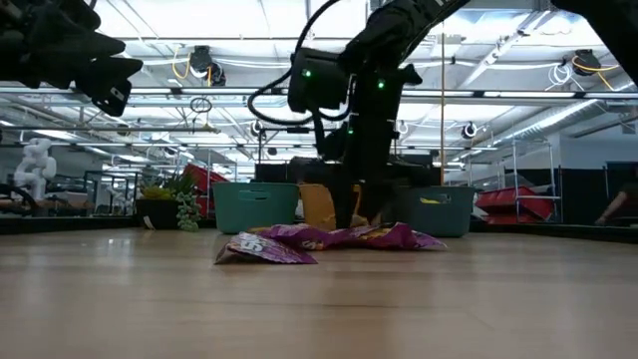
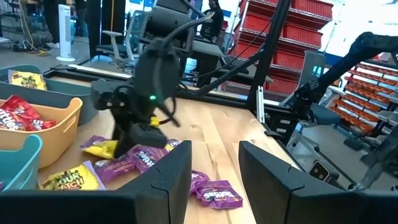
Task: Sort candy
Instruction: Put the yellow candy into the dark blue bin
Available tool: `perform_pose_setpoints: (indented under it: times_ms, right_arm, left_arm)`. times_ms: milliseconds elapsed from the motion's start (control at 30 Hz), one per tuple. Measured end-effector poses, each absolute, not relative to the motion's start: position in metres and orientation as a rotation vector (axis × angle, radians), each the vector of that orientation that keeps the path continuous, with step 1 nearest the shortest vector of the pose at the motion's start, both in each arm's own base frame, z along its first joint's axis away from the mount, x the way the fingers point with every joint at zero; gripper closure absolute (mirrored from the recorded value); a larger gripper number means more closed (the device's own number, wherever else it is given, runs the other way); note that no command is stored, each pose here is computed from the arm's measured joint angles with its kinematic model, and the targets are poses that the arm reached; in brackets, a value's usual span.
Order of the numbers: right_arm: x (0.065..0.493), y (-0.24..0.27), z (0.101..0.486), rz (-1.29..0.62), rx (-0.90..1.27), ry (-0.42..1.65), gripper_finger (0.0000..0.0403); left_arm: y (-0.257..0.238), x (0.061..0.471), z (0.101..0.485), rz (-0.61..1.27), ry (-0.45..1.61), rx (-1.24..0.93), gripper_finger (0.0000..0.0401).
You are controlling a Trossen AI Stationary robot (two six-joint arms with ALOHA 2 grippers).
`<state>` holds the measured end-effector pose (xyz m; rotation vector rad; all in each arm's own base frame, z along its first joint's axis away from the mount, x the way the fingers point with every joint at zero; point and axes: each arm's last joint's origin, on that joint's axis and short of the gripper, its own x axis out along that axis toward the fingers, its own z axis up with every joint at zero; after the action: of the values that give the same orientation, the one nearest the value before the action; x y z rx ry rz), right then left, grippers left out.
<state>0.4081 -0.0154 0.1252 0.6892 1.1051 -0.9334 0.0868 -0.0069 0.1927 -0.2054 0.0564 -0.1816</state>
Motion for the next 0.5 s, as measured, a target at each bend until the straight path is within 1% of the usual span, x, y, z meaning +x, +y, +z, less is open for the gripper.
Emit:
perform_pose_setpoints:
  times_ms: [67, 133, 300, 500]
  right_arm:
    - [0.405, -0.007, 0.138, -0.914, 0.679, 1.09, 0.0366]
    - [0.4, 0.0, 0.15, -0.9, 0.678, 1.092, 0.0387]
    - [0.389, 0.006, 0.195, -0.891, 0.734, 0.983, 0.0364]
    - [0.383, 0.011, 0.216, -0.847, 0.757, 0.942, 0.0359]
  left_arm:
    - [-0.007, 0.087, 0.193, -0.181, 0.058, -0.205, 0.0259]
    - [-0.007, 0.087, 0.193, -0.181, 0.057, -0.205, 0.0259]
    - [-0.007, 0.087, 0.193, -0.181, 0.058, -0.205, 0.0259]
    - [-0.007, 0.087, 0.193, -0.181, 0.058, -0.204, 0.0259]
